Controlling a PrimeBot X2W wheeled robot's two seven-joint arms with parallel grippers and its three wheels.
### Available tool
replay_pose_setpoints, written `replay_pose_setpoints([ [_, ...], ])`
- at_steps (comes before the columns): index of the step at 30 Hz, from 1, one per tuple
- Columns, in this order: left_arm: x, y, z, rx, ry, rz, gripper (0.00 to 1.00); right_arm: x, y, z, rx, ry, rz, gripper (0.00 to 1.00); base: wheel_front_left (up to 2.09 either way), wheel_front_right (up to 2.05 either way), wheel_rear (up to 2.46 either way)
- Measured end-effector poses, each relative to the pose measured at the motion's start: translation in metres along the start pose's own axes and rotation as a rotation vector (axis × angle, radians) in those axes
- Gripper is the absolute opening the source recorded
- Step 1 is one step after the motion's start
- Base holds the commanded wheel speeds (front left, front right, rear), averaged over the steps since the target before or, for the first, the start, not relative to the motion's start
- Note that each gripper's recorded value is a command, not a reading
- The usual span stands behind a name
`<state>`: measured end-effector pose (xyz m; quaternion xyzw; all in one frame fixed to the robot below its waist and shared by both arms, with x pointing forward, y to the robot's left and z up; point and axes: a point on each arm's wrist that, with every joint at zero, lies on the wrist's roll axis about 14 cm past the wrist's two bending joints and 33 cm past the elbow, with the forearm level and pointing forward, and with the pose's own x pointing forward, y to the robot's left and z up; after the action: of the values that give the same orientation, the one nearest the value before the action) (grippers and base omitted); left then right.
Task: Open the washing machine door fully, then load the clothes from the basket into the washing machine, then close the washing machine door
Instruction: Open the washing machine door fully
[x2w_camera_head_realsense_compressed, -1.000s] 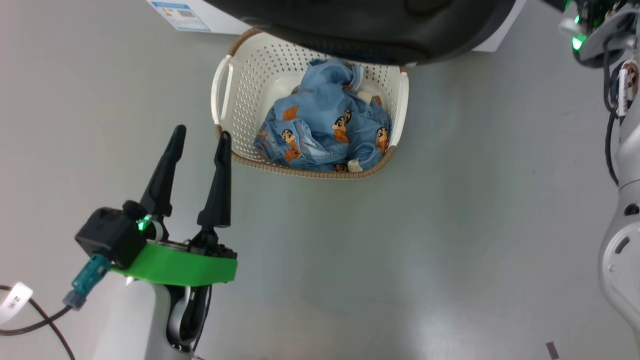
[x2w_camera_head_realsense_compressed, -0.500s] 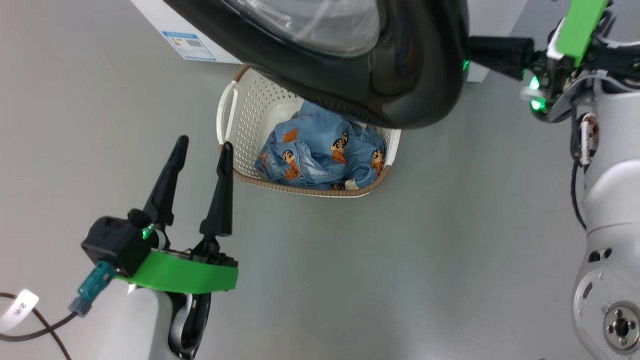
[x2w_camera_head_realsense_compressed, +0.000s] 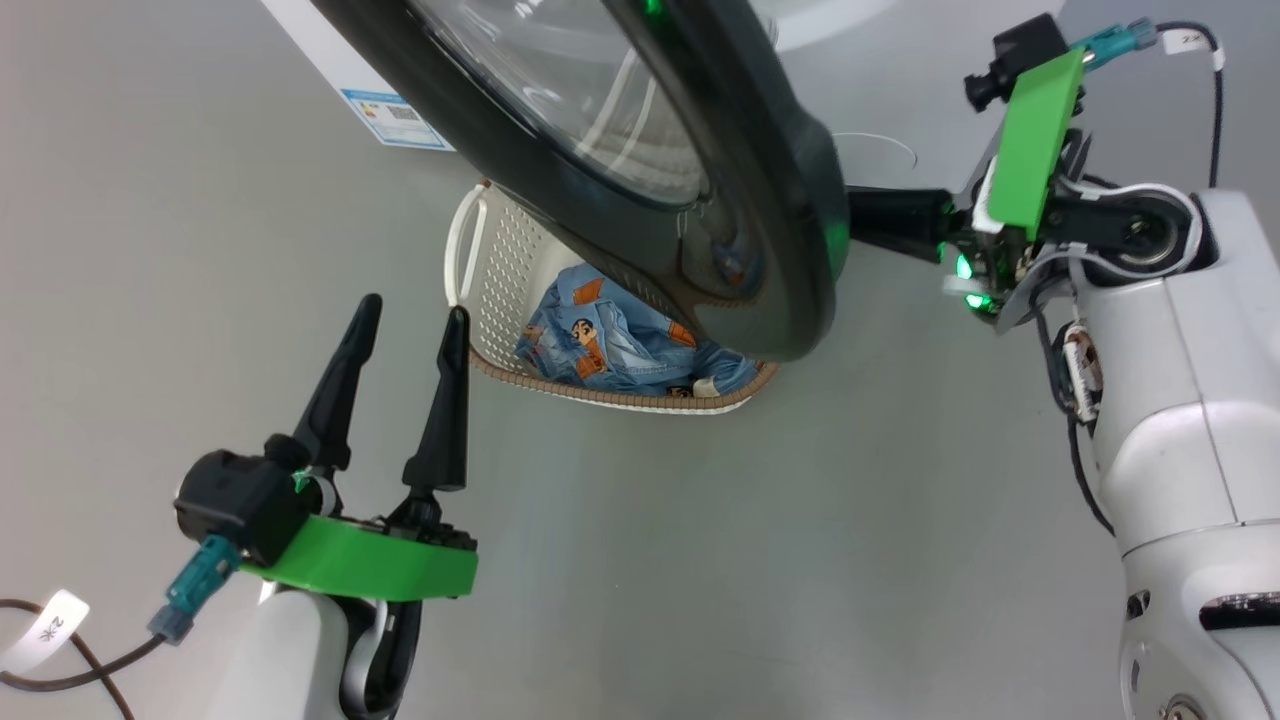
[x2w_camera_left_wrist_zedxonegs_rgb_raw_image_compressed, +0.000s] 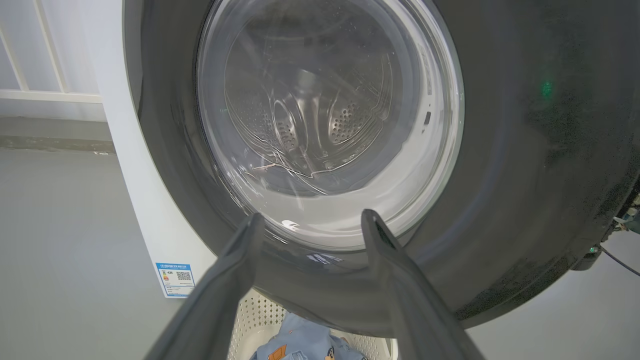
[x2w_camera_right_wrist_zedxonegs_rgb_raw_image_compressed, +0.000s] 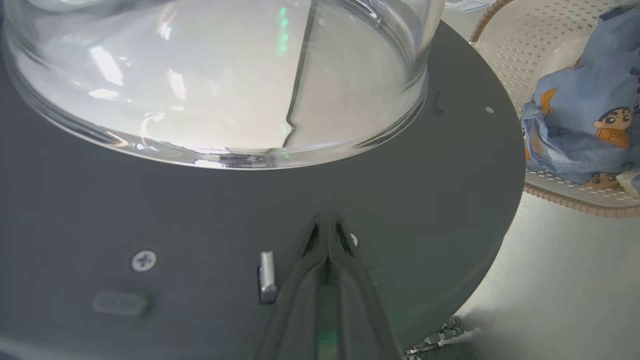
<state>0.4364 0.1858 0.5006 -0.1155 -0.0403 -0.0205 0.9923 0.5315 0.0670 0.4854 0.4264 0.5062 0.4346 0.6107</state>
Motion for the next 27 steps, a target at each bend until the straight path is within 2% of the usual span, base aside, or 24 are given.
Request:
replay_pose_setpoints([
  [27,-0.012,0.012,-0.008,0.061,0.039,0.032,1.00,0.062,0.014,-0.070,0.068,0.143,0.119,0.00,0.00,0.00,0.00],
])
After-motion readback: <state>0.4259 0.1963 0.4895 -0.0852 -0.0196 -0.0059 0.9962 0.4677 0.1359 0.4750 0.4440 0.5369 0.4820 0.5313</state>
